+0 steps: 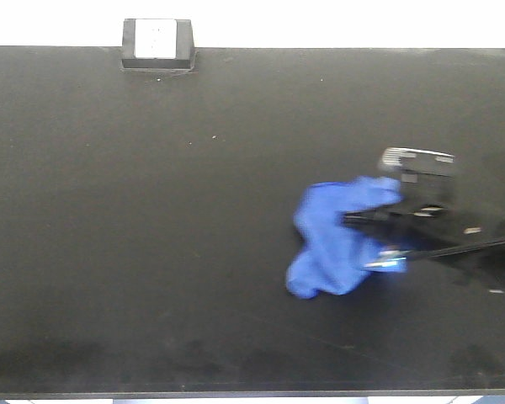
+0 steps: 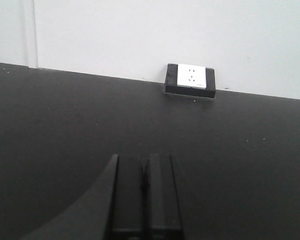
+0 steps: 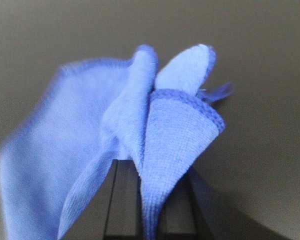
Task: Wipe right workspace with blue cloth
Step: 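Press the cloth down and drag it across the countertop with the right gripper, then open the right gripper, release the cloth, and lift away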
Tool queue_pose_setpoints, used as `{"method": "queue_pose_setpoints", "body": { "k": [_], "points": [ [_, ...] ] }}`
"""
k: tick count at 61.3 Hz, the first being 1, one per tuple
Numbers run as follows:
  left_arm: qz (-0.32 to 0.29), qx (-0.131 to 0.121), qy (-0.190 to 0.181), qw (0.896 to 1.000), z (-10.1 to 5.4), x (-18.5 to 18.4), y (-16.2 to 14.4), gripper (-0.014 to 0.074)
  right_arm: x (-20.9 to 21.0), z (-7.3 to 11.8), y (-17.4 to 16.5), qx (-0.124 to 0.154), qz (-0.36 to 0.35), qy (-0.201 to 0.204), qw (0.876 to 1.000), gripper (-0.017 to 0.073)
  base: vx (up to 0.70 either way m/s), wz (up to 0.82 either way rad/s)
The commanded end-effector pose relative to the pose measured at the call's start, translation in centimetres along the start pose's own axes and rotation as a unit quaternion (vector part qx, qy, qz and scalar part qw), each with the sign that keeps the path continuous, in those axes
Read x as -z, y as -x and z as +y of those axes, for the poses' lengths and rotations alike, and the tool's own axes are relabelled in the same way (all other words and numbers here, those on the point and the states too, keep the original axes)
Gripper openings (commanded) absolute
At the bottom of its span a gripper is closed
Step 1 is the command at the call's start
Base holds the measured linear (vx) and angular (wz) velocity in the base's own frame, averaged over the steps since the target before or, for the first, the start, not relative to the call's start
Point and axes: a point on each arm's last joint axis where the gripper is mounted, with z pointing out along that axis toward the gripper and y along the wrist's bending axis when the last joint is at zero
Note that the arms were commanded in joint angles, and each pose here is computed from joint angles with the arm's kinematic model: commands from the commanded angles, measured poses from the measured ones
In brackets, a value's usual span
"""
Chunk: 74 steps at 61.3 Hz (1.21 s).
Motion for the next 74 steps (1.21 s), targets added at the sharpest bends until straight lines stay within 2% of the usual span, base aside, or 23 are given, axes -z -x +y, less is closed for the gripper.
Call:
{"method": "queue_pose_setpoints", "body": {
  "k": [1, 12, 22, 24, 25, 32, 42, 47, 55, 62, 70, 74],
  "points": [
    [-0.033, 0.004, -0.009, 0.999, 0.0, -0.1, -0.2, -0.0006, 0.9, 1.9, 2.1, 0.022, -0.087, 0.01, 0.996, 0.0011, 0.0, 0.0],
    [-0.033, 0.004, -0.009, 0.999, 0.0, -0.1, -0.2, -0.0006, 1.4, 1.9, 2.2, 0.037, -0.092, 0.012, 0.995, 0.0065, 0.0, 0.0],
    [-0.033, 0.004, -0.009, 0.999, 0.0, -0.1, -0.2, -0.0006, 1.4, 1.9, 2.2, 0.047, -0.092, 0.012, 0.995, 0.0193, 0.0, 0.0],
    [-0.033, 0.004, -0.009, 0.999, 0.0, -0.1, -0.2, -0.0006, 1.4, 1.9, 2.2, 0.047, -0.09, 0.012, 0.995, 0.0235, 0.0, 0.0],
    [-0.033, 0.004, -0.009, 0.999, 0.0, -0.1, -0.2, -0.0006, 1.6, 2.0, 2.2, 0.046, -0.088, 0.016, 0.995, 0.0445, 0.0, 0.0],
    [-0.033, 0.004, -0.009, 0.999, 0.0, -0.1, -0.2, -0.0006, 3.0, 2.3, 2.9, 0.046, -0.1, 0.034, 0.993, 0.0523, 0.0, 0.0],
    [-0.033, 0.004, -0.009, 0.999, 0.0, -0.1, -0.2, -0.0006, 7.1, 2.7, 4.3, 0.098, -0.141, 0.073, 0.983, 0.0541, 0.0, 0.0],
    [-0.033, 0.004, -0.009, 0.999, 0.0, -0.1, -0.2, -0.0006, 10.0, 3.0, 4.6, 0.113, -0.151, 0.11, 0.976, 0.0541, 0.0, 0.0],
    [-0.033, 0.004, -0.009, 0.999, 0.0, -0.1, -0.2, -0.0006, 14.4, 3.1, 4.7, 0.12, -0.174, 0.164, 0.964, 0.0541, 0.0, 0.0],
    [-0.033, 0.004, -0.009, 0.999, 0.0, -0.1, -0.2, -0.0006, 17.2, 2.9, 4.4, 0.125, -0.193, 0.195, 0.954, 0.0541, 0.0, 0.0],
    [-0.033, 0.004, -0.009, 0.999, 0.0, -0.1, -0.2, -0.0006, 19.6, 2.6, 4.3, 0.126, -0.223, 0.213, 0.943, 0.0541, 0.0, 0.0],
    [-0.033, 0.004, -0.009, 0.999, 0.0, -0.1, -0.2, -0.0006, 20.4, 2.3, 4.4, 0.135, -0.247, 0.207, 0.937, 0.0538, 0.0, 0.0]
  ]
}}
